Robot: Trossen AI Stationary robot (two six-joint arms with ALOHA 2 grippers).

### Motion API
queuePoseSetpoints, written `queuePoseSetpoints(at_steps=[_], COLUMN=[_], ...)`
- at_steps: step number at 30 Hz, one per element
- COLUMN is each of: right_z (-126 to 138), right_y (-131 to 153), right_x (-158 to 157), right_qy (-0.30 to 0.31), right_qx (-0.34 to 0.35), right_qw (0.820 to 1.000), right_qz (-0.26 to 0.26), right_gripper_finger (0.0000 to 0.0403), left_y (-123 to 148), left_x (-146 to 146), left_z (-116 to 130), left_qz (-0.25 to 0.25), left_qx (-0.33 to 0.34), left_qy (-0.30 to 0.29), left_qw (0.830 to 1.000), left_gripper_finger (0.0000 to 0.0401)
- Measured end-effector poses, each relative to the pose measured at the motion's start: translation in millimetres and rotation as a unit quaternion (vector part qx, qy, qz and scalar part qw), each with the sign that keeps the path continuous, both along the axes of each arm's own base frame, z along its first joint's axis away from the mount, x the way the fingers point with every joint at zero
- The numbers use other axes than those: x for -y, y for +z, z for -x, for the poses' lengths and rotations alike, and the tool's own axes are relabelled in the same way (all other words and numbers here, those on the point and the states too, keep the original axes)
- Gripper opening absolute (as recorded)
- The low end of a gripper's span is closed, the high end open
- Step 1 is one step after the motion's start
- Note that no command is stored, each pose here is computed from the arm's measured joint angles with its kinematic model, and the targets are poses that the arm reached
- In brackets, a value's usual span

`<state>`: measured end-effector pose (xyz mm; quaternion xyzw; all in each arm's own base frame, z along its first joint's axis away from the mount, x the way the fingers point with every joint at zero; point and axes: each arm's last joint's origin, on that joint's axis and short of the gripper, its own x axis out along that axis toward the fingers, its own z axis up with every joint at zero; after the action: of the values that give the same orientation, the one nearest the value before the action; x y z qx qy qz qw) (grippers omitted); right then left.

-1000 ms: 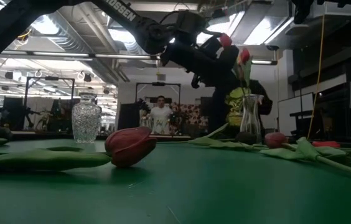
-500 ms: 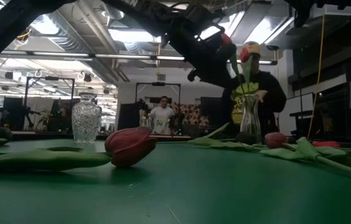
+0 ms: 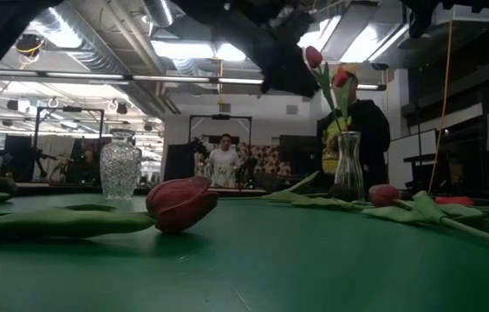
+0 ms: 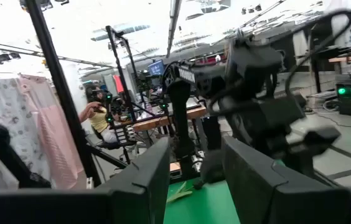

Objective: Sort flowers into vase by color
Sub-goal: Put the pink flower into the top right transparent vase

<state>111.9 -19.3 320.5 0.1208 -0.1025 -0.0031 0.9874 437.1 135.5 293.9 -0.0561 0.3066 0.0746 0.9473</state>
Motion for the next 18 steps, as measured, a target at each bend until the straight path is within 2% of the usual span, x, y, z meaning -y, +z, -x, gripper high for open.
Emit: queuePoseSetpoints(at_steps=[3, 5, 9, 14, 18], right_z=[0.0, -0.4, -2.4, -12.1, -35.0], right_y=[-0.5, -1.8, -12.7, -32.5, -51.1], right_x=[-0.1, -0.1, 1.5, 8.6, 14.5], right_qy=[0.002, 0.002, -0.018, -0.101, -0.115], right_qx=[-0.003, -0.01, -0.065, -0.161, -0.241], right_qw=[1.0, 1.0, 0.998, 0.981, 0.962], right_qz=[0.0, -0.002, -0.018, -0.043, -0.049], right_gripper_finger=[0.0145, 0.0145, 0.0145, 0.0145, 0.0145], left_y=[12.6, 12.0, 8.4, 7.9, 8.5], left_x=[6.0, 13.0, 36.6, 69.7, 90.1], left_z=[18.5, 31.7, 62.0, 102.9, 131.0], left_qz=[-0.004, 0.004, 0.003, 0.01, 0.004], left_qx=[-0.012, -0.025, -0.013, 0.094, 0.17], left_qy=[-0.005, -0.006, -0.02, -0.018, 0.011], left_qw=[1.0, 1.0, 1.0, 0.995, 0.985], left_gripper_finger=[0.0118, 0.0118, 0.0118, 0.0118, 0.0118])
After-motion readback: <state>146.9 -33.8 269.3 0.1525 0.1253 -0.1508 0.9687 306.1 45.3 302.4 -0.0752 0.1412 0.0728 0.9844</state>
